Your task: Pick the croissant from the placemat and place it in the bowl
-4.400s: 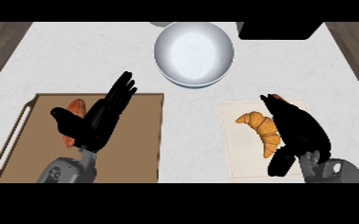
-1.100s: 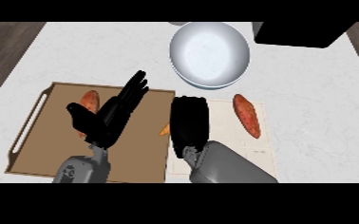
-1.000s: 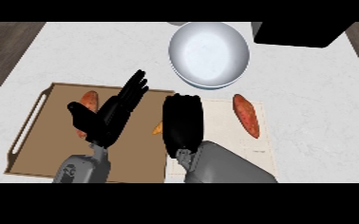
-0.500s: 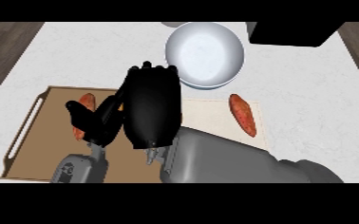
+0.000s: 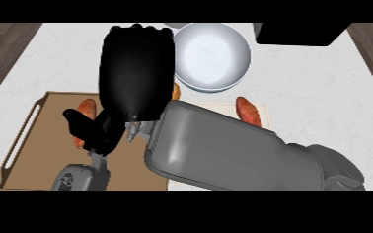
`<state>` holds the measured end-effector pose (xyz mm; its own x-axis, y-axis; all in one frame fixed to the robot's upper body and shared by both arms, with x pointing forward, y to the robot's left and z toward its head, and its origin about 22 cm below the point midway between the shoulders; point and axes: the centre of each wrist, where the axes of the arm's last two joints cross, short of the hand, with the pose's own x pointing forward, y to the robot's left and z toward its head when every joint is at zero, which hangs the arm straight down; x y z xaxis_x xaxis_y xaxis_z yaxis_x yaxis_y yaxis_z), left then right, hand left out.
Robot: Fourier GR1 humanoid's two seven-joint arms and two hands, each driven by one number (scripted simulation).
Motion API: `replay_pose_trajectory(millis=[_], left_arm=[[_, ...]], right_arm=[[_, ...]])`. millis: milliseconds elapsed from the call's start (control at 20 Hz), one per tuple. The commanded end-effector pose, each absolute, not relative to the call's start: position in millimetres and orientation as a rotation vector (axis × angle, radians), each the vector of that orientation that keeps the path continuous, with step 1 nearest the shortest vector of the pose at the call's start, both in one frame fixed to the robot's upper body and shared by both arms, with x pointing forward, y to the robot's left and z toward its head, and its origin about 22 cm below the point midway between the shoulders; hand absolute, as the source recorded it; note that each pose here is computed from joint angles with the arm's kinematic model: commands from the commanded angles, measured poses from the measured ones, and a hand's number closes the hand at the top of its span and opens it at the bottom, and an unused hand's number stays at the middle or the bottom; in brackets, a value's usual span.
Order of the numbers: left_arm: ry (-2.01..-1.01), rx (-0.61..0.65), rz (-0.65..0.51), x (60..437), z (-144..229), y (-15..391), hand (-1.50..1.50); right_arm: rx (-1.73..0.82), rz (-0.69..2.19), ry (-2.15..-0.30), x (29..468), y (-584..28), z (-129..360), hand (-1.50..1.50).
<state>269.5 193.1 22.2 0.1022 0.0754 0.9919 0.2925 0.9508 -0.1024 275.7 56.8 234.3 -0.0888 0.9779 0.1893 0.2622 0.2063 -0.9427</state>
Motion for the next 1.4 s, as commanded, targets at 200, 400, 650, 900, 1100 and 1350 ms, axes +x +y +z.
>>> replay_pose_trajectory(millis=[200,400,650,900,1100,1350], left_arm=[[-1.481,-0.280,-0.150,270.8,22.2,200.9,0.00],[-1.494,-0.292,-0.145,270.6,36.2,192.3,0.00],[-1.477,-0.279,-0.164,259.9,5.8,189.3,0.00],[-1.488,-0.286,-0.177,277.1,27.1,189.9,0.00],[-1.512,-0.306,-0.175,271.1,34.5,186.8,0.00],[-1.494,-0.332,-0.201,266.6,27.9,193.5,0.00]], right_arm=[[-1.267,0.692,-1.386,316.2,56.7,240.5,1.50],[-1.261,0.679,-1.375,348.6,42.8,237.5,1.50],[-1.309,0.713,-1.360,395.4,4.1,207.2,1.50],[-1.393,0.745,-1.277,418.4,0.3,173.7,1.50],[-1.377,0.807,-1.127,441.6,-33.3,162.8,1.50],[-1.263,0.625,-1.020,452.7,-68.3,133.3,-1.50]])
